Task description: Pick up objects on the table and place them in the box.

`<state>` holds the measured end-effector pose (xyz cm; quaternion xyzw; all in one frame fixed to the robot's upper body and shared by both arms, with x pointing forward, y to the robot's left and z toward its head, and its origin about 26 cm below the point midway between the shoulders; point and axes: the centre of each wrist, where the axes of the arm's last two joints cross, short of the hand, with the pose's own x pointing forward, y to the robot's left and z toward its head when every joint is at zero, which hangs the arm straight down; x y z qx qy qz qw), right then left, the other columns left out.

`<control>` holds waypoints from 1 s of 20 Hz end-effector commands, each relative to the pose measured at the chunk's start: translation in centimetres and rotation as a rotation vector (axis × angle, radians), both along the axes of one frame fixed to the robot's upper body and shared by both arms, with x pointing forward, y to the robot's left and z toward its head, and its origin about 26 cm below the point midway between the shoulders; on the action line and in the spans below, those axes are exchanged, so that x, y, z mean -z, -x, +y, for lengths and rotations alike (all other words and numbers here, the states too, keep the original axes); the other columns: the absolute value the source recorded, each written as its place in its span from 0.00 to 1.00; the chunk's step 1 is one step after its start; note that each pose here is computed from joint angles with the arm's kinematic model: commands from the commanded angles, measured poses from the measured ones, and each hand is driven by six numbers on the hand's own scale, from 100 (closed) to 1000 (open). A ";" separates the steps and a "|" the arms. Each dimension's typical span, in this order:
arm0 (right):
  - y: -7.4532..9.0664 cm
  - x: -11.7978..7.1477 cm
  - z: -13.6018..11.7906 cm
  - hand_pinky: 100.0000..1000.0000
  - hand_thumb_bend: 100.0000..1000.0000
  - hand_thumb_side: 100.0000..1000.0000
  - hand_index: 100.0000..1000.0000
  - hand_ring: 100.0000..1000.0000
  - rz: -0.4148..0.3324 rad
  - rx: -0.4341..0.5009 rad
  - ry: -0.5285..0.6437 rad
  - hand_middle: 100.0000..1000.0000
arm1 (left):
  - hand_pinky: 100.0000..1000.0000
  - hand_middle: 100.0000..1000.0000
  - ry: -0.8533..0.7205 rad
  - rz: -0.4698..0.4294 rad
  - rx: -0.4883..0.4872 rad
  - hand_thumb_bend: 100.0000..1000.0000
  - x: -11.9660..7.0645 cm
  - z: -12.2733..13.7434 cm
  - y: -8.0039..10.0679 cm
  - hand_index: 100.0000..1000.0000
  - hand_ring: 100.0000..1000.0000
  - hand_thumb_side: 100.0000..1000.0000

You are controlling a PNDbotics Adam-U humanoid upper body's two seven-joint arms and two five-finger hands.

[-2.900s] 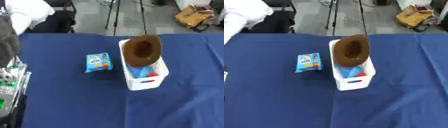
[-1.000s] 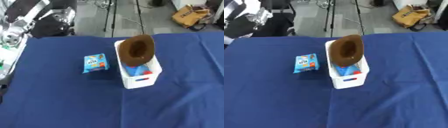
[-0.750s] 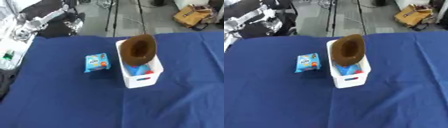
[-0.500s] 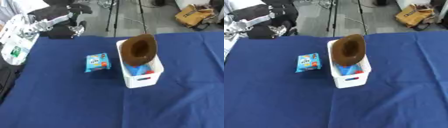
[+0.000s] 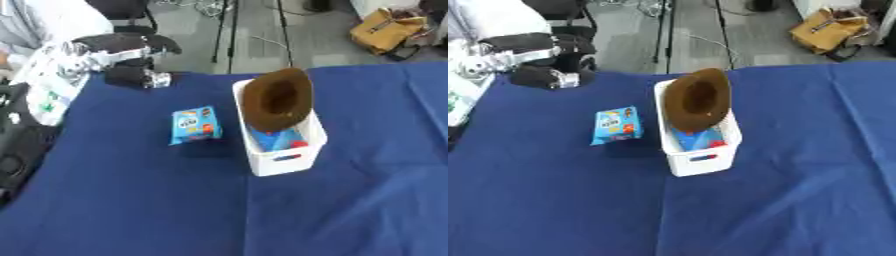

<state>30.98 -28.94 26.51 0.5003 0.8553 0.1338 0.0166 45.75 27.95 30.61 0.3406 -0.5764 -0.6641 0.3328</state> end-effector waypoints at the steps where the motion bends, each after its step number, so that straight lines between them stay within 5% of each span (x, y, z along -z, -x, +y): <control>1: 0.5 -0.9 -0.1 0.77 0.00 0.90 0.70 0.75 -0.028 -0.003 0.018 0.66 | 1.00 1.00 -0.009 0.010 -0.023 0.36 -0.2 1.0 -0.8 1.00 1.00 0.91; 2: 0.5 -0.9 -0.1 0.77 0.00 0.90 0.70 0.75 -0.028 -0.003 0.016 0.66 | 1.00 1.00 -0.009 0.022 -0.031 0.36 0.2 1.2 -1.1 1.00 1.00 0.91; 4: 0.5 -0.9 -0.1 0.77 0.00 0.90 0.70 0.75 -0.026 -0.004 0.013 0.66 | 1.00 1.00 -0.001 0.054 -0.039 0.56 1.1 1.4 -1.6 1.00 1.00 1.00; 6: 0.5 -0.9 -0.1 0.77 0.00 0.90 0.69 0.75 -0.025 -0.006 0.011 0.66 | 1.00 1.00 0.012 0.096 -0.045 0.59 1.9 1.7 -2.1 1.00 1.00 1.00; 20: 0.4 -0.8 0.1 0.77 0.00 0.90 0.68 0.74 -0.022 -0.024 0.002 0.65 | 1.00 1.00 -0.006 0.179 -0.095 0.66 5.2 1.5 -3.7 1.00 1.00 1.00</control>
